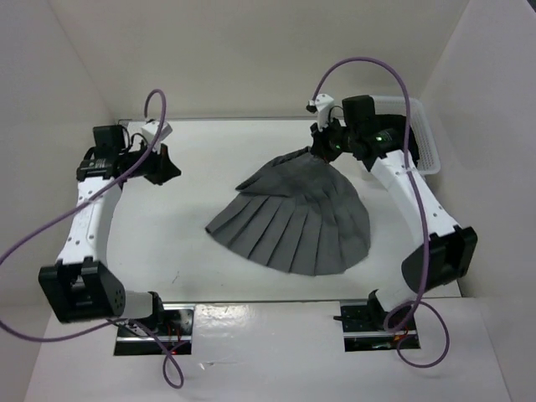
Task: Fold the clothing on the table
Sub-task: Flatten the skirt out
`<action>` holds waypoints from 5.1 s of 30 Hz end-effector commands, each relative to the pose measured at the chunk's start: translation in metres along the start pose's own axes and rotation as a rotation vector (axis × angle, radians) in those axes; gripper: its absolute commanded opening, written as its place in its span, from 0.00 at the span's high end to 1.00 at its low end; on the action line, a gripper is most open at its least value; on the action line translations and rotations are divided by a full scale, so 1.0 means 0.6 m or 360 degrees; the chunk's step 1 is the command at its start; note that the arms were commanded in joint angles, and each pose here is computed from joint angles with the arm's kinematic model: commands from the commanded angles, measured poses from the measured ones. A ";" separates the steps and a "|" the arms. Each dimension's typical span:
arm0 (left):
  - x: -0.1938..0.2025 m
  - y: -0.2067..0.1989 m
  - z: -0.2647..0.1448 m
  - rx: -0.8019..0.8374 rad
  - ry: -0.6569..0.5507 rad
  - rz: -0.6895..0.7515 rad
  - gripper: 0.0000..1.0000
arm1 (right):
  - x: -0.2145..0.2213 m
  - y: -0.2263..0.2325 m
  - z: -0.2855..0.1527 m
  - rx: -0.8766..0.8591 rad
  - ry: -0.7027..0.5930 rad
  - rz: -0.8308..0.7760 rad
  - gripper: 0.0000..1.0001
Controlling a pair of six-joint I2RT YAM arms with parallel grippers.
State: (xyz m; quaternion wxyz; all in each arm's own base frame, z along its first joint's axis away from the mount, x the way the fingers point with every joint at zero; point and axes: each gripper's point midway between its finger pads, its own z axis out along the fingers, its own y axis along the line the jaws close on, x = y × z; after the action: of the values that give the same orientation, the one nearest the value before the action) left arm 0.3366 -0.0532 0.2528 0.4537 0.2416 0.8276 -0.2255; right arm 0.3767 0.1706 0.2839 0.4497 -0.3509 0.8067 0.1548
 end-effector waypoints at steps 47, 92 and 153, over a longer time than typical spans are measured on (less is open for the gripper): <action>0.012 0.079 0.185 -0.0011 0.0240 -0.0078 0.23 | 0.067 -0.140 0.226 0.0694 0.0338 -0.0131 0.01; 0.129 0.162 0.041 -0.0622 0.0587 -0.0391 0.00 | 0.248 -0.030 0.412 -0.0040 0.1010 0.0229 0.01; 0.129 0.158 -0.061 -0.0745 0.0515 -0.0424 0.00 | 0.123 0.316 0.308 -0.0616 0.0957 -0.0227 0.01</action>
State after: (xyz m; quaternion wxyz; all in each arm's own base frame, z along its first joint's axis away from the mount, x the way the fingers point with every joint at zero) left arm 0.3363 0.0594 0.1703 0.3001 0.0527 0.9515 -0.0435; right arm 0.3746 0.3829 0.1432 0.2160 -0.4753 0.8384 0.1562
